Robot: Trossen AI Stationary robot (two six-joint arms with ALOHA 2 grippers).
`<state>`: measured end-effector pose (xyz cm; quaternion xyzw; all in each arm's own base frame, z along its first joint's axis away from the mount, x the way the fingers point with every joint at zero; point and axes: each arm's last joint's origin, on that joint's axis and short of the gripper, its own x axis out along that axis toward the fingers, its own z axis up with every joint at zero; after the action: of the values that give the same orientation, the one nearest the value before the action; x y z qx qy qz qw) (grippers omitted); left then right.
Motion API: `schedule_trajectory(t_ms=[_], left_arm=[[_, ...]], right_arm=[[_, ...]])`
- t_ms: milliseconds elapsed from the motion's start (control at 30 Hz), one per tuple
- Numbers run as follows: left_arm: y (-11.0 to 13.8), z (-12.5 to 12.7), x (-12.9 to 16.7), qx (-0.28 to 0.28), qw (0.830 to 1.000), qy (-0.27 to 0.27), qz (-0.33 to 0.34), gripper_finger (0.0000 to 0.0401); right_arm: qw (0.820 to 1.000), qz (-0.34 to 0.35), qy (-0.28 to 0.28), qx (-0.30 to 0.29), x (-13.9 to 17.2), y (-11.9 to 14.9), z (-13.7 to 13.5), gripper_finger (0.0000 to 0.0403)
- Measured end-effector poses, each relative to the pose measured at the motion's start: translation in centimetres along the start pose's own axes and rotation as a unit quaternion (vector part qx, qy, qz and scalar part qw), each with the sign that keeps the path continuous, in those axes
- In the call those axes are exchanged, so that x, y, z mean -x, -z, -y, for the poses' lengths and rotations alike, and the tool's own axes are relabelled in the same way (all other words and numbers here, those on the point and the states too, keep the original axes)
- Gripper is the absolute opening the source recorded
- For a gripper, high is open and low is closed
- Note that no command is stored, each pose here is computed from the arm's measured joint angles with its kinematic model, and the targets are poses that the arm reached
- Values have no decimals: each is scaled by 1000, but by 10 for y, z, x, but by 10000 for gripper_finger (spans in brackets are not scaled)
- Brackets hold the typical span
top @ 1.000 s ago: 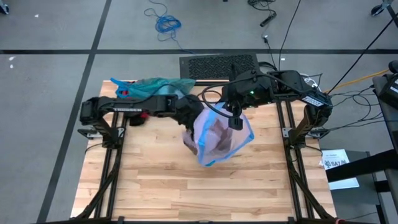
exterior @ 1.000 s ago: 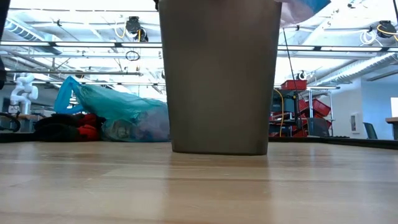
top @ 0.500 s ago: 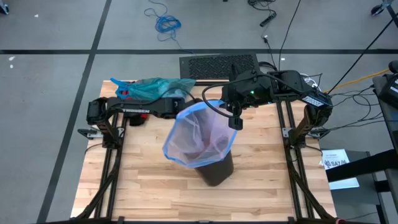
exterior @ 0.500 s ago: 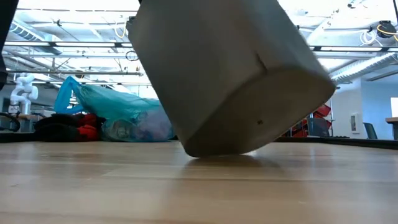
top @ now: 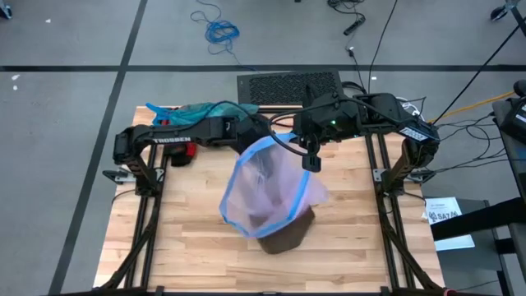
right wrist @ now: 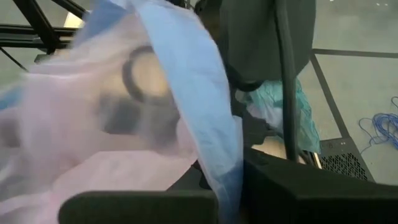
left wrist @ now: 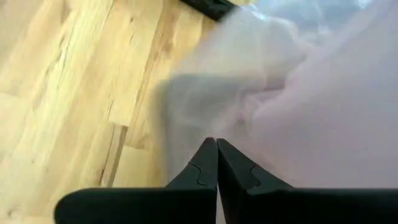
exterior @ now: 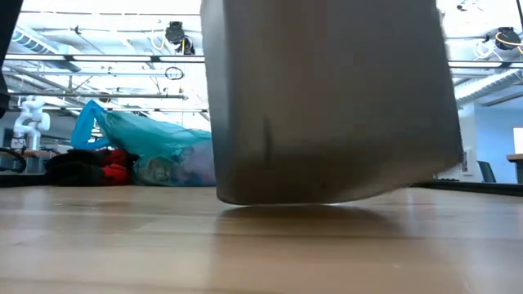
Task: Place trash/remove bag and relplace
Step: Insert the new pink trash bag into the black trash bin
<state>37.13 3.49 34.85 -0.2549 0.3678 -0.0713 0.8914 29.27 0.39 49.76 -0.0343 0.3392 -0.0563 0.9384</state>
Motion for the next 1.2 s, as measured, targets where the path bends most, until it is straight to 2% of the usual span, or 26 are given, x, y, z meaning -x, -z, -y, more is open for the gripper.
schedule_trajectory(t_ms=[433,533,667,733,867,933,1033,1200], left_arm=[[-5,13,26,-5,1000,-14,-12,1],[-1,20,47,-3,999,-39,-8,1],[3,32,87,-9,997,-73,37,0],[4,41,112,-11,994,-73,80,0],[9,59,150,-18,989,-35,144,2],[12,69,164,-23,986,1,166,12],[12,79,167,-33,983,44,174,40],[14,90,156,-48,984,70,158,110]], right_arm=[[998,14,-55,-1,0,-3,-4,0],[998,14,-60,1,1,-3,-8,0],[997,15,-70,0,2,-3,-15,0],[997,15,-75,0,3,-3,-19,0],[996,15,-84,-5,4,-3,-25,0],[996,15,-88,-10,5,-2,-28,0],[995,16,-94,-17,6,-3,-33,0],[993,35,-107,-28,5,-7,-43,0]])
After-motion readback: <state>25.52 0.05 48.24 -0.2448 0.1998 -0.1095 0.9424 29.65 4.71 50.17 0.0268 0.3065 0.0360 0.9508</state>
